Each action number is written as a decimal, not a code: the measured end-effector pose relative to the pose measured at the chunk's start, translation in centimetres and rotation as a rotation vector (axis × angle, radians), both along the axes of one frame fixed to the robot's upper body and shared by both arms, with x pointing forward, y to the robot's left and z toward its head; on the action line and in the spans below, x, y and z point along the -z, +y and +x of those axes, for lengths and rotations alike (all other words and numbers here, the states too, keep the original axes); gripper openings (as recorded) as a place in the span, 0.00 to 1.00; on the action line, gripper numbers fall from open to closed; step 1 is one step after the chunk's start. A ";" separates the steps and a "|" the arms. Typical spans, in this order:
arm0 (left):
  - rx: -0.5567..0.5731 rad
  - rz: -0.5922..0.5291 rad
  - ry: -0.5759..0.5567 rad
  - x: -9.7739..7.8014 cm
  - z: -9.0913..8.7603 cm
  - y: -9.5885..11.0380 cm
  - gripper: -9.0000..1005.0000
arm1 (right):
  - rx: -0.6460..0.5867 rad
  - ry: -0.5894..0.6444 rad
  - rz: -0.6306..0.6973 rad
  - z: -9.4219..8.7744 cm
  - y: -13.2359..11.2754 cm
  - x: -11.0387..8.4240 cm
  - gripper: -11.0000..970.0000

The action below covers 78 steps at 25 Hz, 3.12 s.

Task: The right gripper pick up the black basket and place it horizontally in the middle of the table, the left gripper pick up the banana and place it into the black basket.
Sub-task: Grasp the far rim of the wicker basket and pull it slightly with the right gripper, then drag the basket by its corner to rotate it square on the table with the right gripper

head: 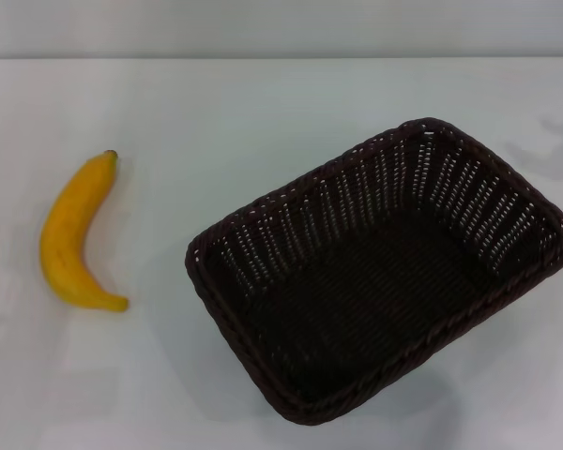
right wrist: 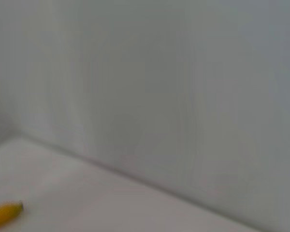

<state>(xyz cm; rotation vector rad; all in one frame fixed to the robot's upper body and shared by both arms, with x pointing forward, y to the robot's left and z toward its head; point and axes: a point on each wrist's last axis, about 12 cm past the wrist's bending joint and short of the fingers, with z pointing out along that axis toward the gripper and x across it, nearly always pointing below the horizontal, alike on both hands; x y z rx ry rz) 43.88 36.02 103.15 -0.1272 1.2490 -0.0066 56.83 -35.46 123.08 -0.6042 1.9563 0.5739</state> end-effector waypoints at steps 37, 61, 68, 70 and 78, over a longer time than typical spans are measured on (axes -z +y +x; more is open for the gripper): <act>-0.022 0.008 -0.098 -1.6 1.2 0.7 0.87 | -0.111 0.631 -0.697 7.5 16.6 0.0 0.72; -0.058 0.047 -0.221 -3.7 2.0 1.6 0.87 | -0.061 0.749 -0.743 6.9 18.6 3.2 0.46; -0.077 0.057 -0.232 -3.9 1.8 2.0 0.87 | 0.096 0.792 -0.647 7.2 18.2 2.4 0.20; -0.083 0.060 -0.233 -3.9 1.8 2.1 0.87 | 0.148 0.810 -0.606 7.2 17.9 2.1 0.19; -0.105 0.083 -0.189 -3.8 2.4 2.9 0.87 | 0.376 0.899 -0.359 6.7 15.1 1.1 0.17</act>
